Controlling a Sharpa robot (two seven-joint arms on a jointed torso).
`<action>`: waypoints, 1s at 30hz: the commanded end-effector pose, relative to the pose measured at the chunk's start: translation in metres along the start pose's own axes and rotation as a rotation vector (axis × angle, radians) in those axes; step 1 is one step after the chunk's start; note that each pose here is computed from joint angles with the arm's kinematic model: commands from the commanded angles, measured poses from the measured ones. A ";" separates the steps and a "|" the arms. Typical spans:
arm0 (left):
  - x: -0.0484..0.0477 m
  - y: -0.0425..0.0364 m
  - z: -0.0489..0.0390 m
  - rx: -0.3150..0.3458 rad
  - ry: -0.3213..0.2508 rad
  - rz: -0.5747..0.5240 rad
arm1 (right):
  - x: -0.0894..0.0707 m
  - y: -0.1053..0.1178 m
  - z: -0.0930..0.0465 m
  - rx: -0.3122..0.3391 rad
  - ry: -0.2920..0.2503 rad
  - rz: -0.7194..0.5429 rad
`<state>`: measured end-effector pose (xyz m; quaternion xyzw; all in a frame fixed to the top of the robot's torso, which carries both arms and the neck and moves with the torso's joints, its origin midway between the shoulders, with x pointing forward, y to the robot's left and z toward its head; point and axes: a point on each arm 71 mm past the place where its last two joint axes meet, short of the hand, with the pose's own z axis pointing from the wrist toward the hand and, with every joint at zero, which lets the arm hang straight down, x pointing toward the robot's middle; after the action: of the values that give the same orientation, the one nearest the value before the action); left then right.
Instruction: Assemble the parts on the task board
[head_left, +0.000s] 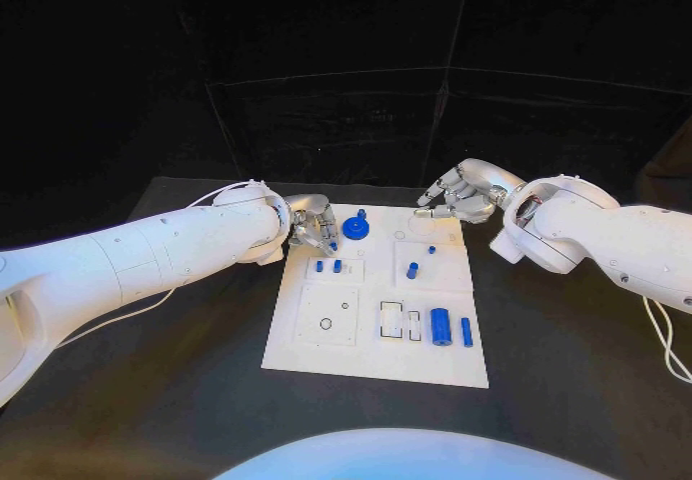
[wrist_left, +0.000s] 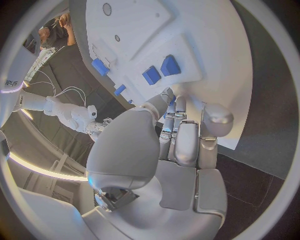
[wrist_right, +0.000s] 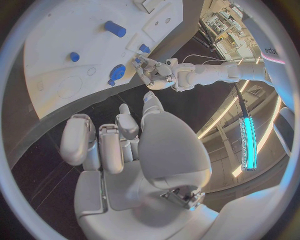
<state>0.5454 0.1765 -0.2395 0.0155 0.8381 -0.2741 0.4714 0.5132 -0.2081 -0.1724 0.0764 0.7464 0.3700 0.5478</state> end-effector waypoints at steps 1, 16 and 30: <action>0.0016 0.0014 0.0001 -0.017 0.026 -0.001 | -0.001 0.002 0.000 -0.010 0.001 0.001; 0.0009 0.0029 0.0000 -0.022 0.019 -0.002 | -0.001 0.001 0.000 -0.002 0.001 0.001; -0.0146 0.0217 -0.0111 -0.021 -0.129 -0.062 | -0.003 -0.009 -0.002 0.061 0.017 -0.196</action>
<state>0.5488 0.2027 -0.2395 -0.0112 0.8332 -0.2584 0.4887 0.5157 -0.2167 -0.1750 0.0601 0.7570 0.3322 0.5595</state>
